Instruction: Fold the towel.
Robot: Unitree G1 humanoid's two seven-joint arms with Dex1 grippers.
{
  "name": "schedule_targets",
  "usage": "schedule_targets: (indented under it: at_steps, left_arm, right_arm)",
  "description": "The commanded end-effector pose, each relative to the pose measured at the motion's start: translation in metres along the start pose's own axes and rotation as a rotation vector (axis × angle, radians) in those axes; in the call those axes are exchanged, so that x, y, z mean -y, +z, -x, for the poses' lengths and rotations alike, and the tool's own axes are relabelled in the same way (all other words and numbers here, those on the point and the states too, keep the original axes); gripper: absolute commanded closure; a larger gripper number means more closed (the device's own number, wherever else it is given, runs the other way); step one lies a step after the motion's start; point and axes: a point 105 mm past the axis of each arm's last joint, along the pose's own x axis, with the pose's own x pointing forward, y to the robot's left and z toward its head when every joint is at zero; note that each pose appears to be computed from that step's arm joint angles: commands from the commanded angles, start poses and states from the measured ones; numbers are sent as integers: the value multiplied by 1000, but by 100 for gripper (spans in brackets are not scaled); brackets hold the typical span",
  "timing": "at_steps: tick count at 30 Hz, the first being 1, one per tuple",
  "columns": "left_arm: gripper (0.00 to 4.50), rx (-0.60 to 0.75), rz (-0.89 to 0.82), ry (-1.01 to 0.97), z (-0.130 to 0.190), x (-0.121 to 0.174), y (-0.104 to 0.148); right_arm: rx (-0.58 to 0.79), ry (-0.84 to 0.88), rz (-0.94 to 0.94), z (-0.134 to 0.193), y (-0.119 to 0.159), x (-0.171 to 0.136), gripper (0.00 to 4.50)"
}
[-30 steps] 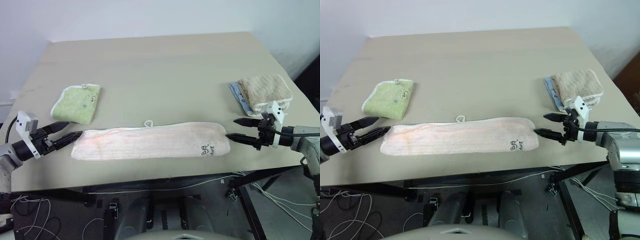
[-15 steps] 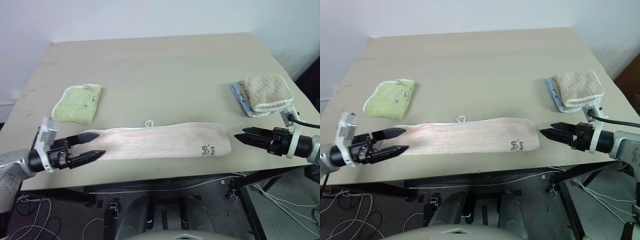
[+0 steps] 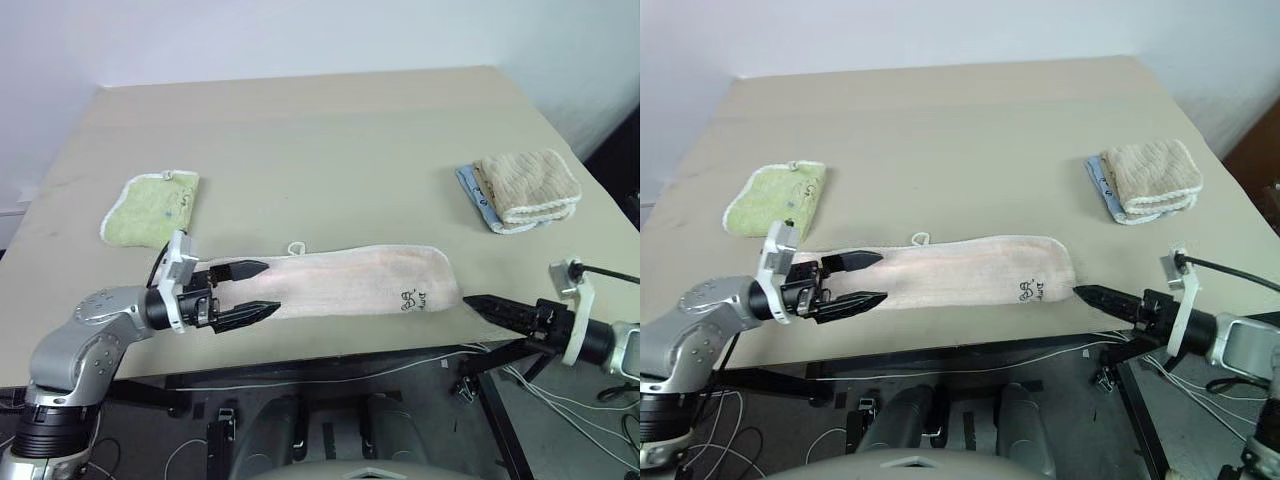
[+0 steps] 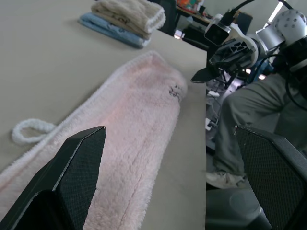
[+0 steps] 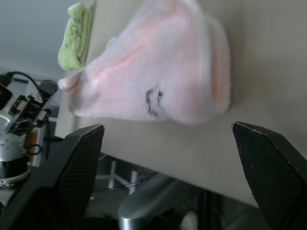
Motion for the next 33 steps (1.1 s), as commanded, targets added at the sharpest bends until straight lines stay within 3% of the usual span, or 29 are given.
schedule_targets:
  at_steps: [1, 6, 12, 22, 26, 33]
  left_arm:
    - [0, 6, -50, -16, -3, -1, 6]
    - [0, 5, -74, -14, -7, -5, 5]
    - [0, 12, -78, -16, -10, -6, 6]
    - [0, 4, -80, 26, 1, -9, -3]
    - [0, 0, -82, 37, 6, -10, -9]
    - [0, -5, -86, 48, 10, -19, -15]
  right_arm:
    - [16, 7, -11, 0, -4, -2, 2]
    - [30, -4, -85, -14, -10, 8, 2]
    - [81, 37, -142, -30, 1, 8, 2]
    - [90, 99, -147, -61, 11, -9, 2]
    - [103, 69, -157, -59, 12, -6, 90]
    - [170, 47, -167, -45, 18, -5, 342]
